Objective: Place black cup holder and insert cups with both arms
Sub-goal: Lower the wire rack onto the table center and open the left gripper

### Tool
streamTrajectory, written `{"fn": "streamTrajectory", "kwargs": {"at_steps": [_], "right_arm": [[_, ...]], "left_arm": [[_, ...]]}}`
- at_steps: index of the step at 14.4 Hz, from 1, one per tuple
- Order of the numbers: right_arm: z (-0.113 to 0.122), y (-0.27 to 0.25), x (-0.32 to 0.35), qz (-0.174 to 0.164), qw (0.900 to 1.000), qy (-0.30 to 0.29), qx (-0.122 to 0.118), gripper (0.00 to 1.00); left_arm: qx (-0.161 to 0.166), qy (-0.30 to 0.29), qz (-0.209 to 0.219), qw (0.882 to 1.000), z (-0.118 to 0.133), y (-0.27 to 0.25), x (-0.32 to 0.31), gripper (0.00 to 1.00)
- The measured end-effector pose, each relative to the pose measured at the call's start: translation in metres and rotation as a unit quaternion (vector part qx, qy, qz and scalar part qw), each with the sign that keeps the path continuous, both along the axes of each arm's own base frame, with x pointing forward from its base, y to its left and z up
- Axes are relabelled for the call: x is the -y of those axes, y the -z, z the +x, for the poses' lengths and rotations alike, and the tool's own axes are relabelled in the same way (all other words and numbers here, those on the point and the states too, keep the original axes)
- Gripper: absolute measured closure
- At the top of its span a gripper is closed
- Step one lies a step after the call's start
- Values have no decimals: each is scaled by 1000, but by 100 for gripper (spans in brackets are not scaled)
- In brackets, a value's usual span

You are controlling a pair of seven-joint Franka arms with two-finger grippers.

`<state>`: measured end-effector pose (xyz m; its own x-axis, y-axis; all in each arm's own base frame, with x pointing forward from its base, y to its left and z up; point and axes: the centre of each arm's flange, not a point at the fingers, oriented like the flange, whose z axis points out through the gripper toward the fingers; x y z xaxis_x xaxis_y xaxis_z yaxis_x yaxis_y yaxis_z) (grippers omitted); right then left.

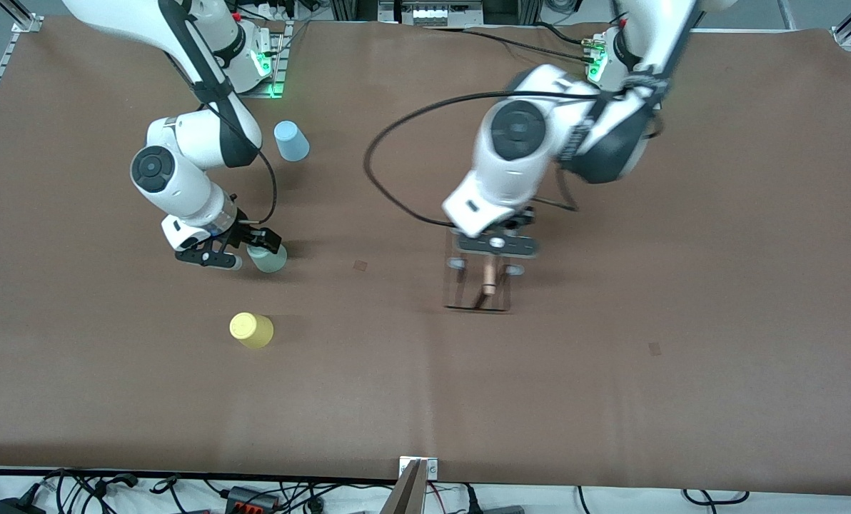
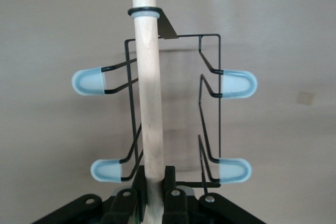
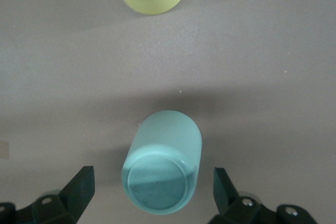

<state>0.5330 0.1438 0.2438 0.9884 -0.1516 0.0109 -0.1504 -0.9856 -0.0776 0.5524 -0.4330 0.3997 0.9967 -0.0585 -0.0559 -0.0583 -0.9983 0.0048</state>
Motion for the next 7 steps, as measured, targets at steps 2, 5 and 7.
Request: {"fn": "streamTrajectory", "kwargs": {"at_steps": [2, 5, 7], "right_arm": [[-5, 10, 1, -1, 1000, 0, -1, 0], [-5, 17, 3, -1, 1000, 2, 5, 0], [-4, 25, 3, -1, 1000, 3, 12, 0]], "left_arm": [[10, -12, -8, 1000, -7, 21, 29, 84], [18, -28, -14, 999, -16, 45, 54, 84], [16, -32, -13, 999, -21, 51, 61, 84]]}}
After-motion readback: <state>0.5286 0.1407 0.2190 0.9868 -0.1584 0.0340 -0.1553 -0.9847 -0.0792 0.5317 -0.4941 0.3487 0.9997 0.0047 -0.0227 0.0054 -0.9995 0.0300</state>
